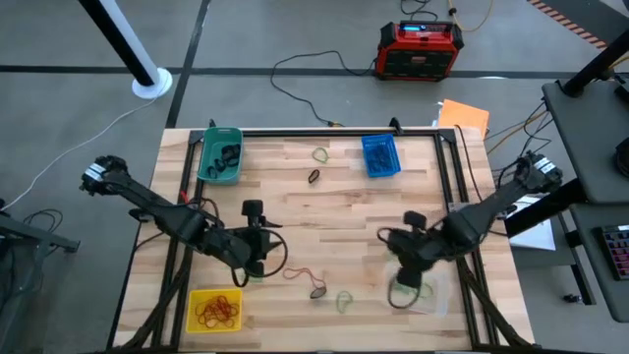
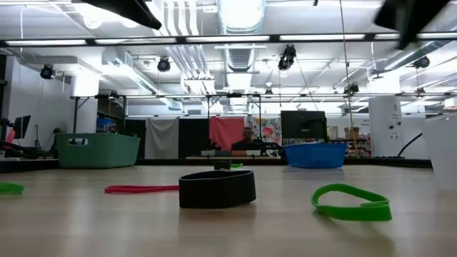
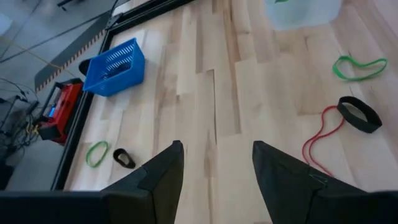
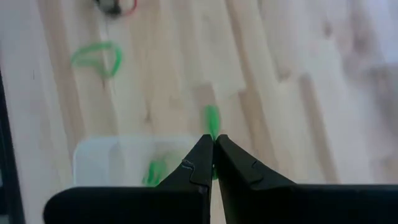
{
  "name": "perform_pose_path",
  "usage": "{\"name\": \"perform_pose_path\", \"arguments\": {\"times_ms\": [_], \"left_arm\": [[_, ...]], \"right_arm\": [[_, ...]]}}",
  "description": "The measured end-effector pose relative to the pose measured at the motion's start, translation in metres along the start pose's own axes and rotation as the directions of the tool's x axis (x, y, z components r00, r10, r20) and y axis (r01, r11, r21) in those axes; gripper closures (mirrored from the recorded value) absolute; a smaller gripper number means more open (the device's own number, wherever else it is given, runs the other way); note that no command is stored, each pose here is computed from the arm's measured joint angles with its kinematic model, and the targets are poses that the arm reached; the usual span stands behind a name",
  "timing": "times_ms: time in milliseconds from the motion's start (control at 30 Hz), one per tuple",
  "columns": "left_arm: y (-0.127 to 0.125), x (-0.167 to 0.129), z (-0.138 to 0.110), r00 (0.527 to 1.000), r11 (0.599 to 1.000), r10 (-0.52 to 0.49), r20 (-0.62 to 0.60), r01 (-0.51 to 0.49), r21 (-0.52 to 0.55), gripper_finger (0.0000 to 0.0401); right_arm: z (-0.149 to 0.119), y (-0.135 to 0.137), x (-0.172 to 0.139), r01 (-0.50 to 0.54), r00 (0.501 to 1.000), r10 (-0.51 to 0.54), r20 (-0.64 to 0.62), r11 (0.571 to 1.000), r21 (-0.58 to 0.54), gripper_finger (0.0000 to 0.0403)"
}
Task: Sort rubber bands into baskets
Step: Put the green rubber band into the transparent bin
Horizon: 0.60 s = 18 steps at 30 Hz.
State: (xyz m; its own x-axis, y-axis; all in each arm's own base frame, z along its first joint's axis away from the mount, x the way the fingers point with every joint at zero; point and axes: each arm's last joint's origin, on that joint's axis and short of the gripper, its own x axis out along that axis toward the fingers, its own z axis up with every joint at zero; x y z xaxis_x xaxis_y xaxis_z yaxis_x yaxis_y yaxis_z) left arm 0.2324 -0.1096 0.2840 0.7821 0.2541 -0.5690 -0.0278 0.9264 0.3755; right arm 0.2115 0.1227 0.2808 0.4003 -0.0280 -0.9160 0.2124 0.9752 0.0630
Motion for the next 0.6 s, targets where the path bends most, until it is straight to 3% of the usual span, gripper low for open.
{"name": "perform_pose_path", "arguments": {"times_ms": [267, 600], "left_arm": [[0.002, -0.003, -0.001, 1.0, 0.999, 0.0, -0.003, 0.0, 0.044, 0.0226], [0.001, -0.001, -0.002, 1.0, 0.999, 0.0, -0.011, 0.0, 0.042, 0.0226]], "right_arm": [[-0.046, 0.005, 0.02, 0.051, 0.994, -0.043, -0.1, 0.995, 0.086, 0.0394], [-0.059, 0.005, 0.029, 0.09, 0.989, -0.073, -0.126, 0.987, 0.136, 0.0377]]}}
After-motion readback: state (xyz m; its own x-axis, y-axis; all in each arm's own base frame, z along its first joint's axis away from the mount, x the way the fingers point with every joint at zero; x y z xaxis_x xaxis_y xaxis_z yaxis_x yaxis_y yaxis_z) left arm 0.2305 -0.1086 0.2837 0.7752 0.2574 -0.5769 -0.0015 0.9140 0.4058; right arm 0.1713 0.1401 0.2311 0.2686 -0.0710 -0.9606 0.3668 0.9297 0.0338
